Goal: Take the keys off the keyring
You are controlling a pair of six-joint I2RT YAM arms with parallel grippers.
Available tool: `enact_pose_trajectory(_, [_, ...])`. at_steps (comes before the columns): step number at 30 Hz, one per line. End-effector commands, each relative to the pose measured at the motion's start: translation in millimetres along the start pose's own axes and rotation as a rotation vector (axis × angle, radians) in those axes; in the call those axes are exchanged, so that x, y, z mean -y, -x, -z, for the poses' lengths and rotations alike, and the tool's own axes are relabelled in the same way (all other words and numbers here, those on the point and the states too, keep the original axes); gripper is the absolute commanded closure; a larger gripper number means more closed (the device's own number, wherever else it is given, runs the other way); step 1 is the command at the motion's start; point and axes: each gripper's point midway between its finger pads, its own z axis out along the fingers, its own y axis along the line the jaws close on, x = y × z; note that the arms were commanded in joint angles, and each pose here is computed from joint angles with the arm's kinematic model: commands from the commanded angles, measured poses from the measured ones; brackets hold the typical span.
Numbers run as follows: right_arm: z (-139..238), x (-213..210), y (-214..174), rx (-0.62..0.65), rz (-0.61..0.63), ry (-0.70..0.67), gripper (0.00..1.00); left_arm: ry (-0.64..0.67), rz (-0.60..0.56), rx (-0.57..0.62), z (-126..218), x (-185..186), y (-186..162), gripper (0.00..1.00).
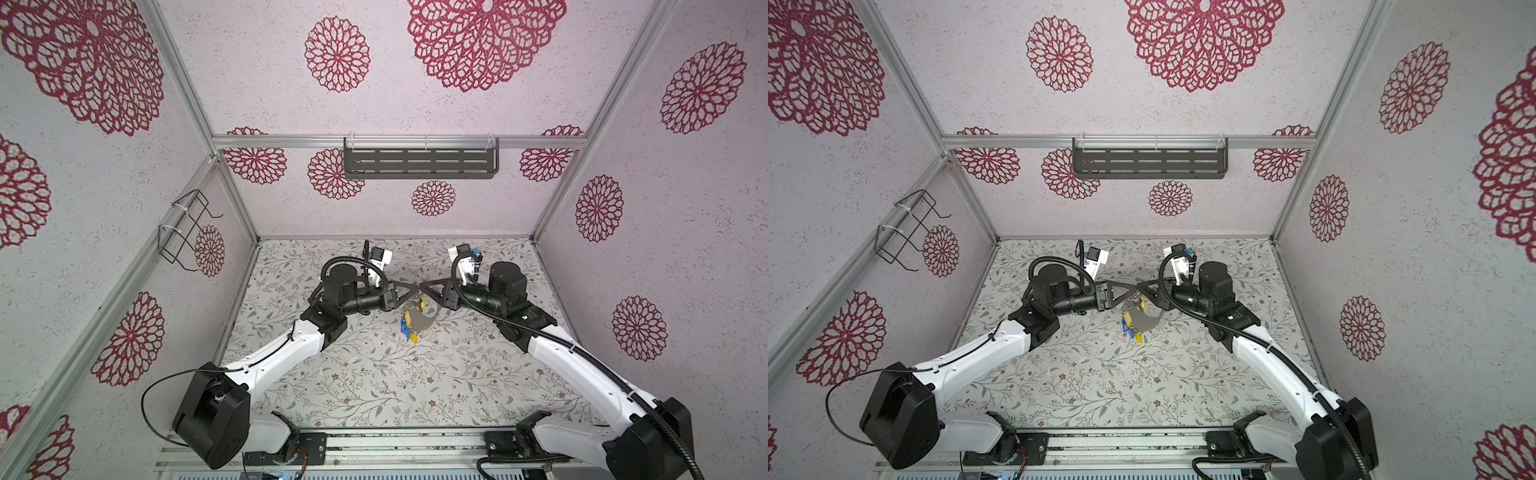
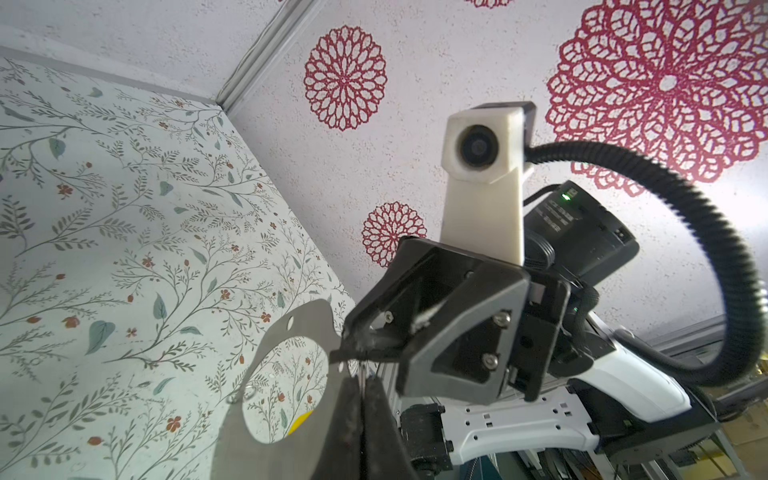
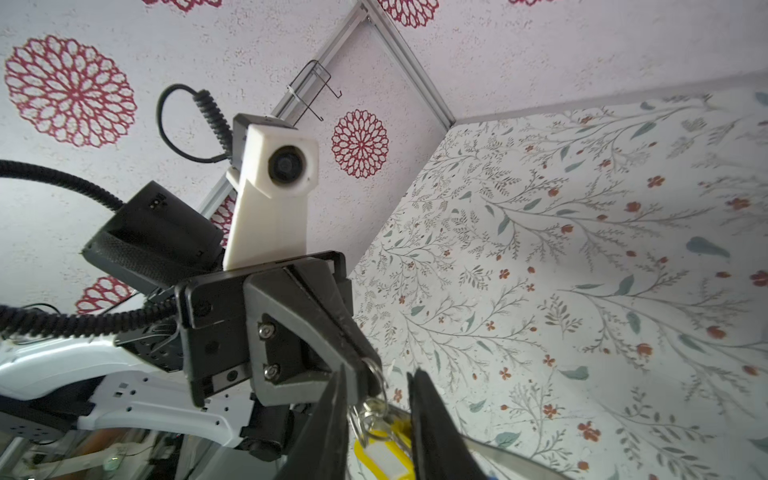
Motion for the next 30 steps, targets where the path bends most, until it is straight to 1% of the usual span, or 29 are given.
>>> enact_pose_trajectory(1, [14.5,-13.0,19.1,0.121,-0.013,0.002,0.67,-0.033,-0.061,0.117,6.7,18.3,21.4,1.00])
enact_pose_trajectory(3, [13.9,-14.8,18.7,0.154,-0.070,0.052,0.71,-0.027,-0.046,0.150,8.0,16.7,25.0,1.00])
enact_pose_trajectory(5, [10.4,-17.9,16.5,0.161,-0.137,0.117,0.74,-0.028,-0.037,0.168,8.1,16.0,27.3,1.00])
enact_pose_trajectory(8, [5.5,-23.1,15.6,0.163,-0.182,0.192,0.76,-0.044,-0.022,0.181,6.4,16.7,28.8,1.00])
enact_pose_trajectory(15, [0.9,-23.0,17.4,0.164,-0.166,0.197,0.75,-0.081,-0.012,0.164,1.9,21.7,25.8,1.00])
enact_pose_trajectory(25, [0.1,-35.0,26.7,0.170,-0.144,0.242,0.74,-0.112,0.003,0.147,-3.5,26.4,24.8,1.00])
enact_pose_trajectory(27, [0.6,-36.2,26.3,0.161,-0.141,0.238,0.73,-0.104,0.004,0.150,-3.7,24.5,25.2,1.00])
enact_pose_trajectory(30, [2.2,-29.1,23.7,0.152,-0.125,0.181,0.71,-0.045,-0.008,0.155,-1.9,15.2,25.6,1.00])
